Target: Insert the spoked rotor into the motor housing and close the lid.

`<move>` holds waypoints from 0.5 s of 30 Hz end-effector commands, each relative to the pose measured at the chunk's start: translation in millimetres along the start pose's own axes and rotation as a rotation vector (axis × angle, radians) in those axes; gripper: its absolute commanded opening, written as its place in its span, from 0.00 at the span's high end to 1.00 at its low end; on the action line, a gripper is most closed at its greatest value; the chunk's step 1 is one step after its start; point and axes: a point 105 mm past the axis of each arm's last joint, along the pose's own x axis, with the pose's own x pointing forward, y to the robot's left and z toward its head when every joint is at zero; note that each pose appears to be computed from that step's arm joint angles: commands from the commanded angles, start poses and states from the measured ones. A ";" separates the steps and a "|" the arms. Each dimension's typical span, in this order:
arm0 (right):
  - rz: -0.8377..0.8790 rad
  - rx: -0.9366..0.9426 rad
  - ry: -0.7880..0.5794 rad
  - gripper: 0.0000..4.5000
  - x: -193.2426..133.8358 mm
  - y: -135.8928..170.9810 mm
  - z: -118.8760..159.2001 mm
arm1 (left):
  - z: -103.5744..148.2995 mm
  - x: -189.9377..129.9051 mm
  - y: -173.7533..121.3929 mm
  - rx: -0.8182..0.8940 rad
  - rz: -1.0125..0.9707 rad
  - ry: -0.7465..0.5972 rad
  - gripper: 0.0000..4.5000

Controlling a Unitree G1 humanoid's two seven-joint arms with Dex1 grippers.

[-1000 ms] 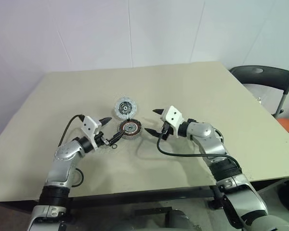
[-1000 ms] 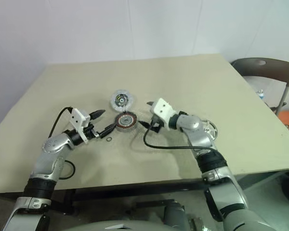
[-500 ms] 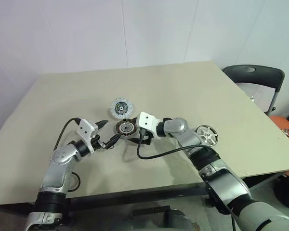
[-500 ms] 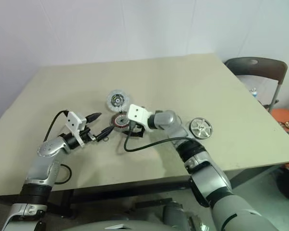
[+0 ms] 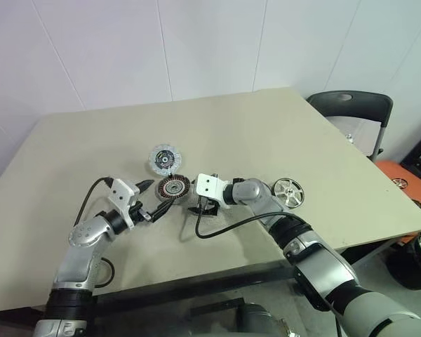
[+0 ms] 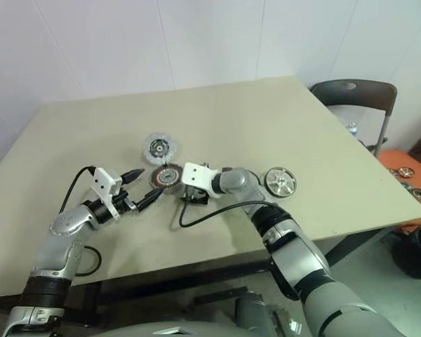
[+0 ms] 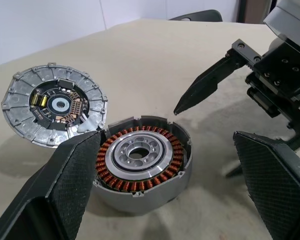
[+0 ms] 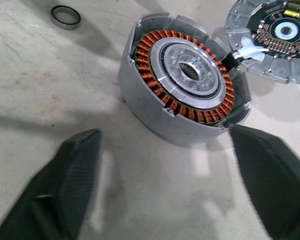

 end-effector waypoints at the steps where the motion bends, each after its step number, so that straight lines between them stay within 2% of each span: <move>1: -0.046 -0.028 -0.065 0.09 2.8 -7.5 19.3 | 15.8 -4.4 5.2 0.035 0.004 -0.036 0.00; 5: -0.082 0.035 -0.150 0.09 3.6 -15.8 38.0 | 13.0 -8.8 8.8 0.038 0.010 -0.020 0.00; 15: -0.076 -0.027 -0.098 0.09 20.3 -10.1 37.6 | 11.4 -9.5 10.7 0.038 0.018 -0.016 0.00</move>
